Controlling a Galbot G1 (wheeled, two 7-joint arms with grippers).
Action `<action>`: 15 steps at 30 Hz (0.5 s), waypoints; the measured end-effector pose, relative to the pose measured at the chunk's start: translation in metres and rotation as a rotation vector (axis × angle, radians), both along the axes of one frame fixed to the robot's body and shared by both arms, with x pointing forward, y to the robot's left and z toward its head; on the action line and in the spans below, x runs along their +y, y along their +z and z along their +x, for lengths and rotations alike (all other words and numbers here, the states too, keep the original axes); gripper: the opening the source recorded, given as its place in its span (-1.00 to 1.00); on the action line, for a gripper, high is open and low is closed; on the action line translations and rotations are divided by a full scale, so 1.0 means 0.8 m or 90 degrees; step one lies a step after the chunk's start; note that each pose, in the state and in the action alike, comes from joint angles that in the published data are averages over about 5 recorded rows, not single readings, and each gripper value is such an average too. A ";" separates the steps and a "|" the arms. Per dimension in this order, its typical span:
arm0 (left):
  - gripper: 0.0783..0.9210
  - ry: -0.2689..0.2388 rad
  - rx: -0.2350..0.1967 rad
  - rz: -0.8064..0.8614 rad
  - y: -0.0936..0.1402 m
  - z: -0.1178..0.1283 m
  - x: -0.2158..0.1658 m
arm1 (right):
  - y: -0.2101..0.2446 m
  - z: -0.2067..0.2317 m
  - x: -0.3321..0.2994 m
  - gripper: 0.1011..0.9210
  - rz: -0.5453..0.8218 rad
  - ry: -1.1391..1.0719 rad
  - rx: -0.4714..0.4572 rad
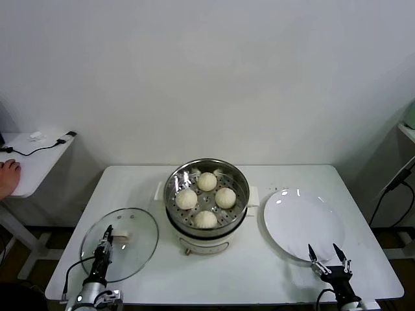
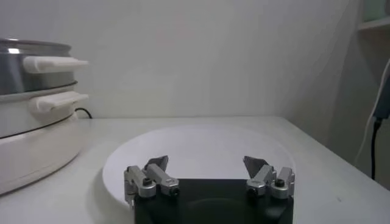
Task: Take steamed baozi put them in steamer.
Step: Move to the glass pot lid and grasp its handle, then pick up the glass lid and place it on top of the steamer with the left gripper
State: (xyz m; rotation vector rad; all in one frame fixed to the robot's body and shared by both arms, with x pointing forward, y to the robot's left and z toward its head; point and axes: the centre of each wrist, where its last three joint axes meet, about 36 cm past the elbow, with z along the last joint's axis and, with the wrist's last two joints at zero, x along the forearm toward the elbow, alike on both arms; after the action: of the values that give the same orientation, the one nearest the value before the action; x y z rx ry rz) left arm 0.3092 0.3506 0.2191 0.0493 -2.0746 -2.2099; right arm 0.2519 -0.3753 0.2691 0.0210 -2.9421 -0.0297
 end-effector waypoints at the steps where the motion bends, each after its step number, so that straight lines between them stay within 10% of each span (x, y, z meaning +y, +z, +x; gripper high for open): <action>1: -0.63 0.001 -0.001 0.000 0.000 0.000 0.000 | 0.000 0.000 0.001 0.76 0.000 -0.001 0.000; 15: -0.85 0.019 -0.042 -0.024 0.068 0.000 -0.007 | 0.001 -0.003 0.004 0.76 -0.006 -0.011 0.010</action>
State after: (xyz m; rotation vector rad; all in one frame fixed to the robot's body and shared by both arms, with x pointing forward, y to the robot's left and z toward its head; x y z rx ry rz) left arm 0.3093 0.3446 0.2734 0.1512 -2.1351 -2.1797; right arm 0.2496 -0.3724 0.2702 -0.0071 -2.9265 -0.0182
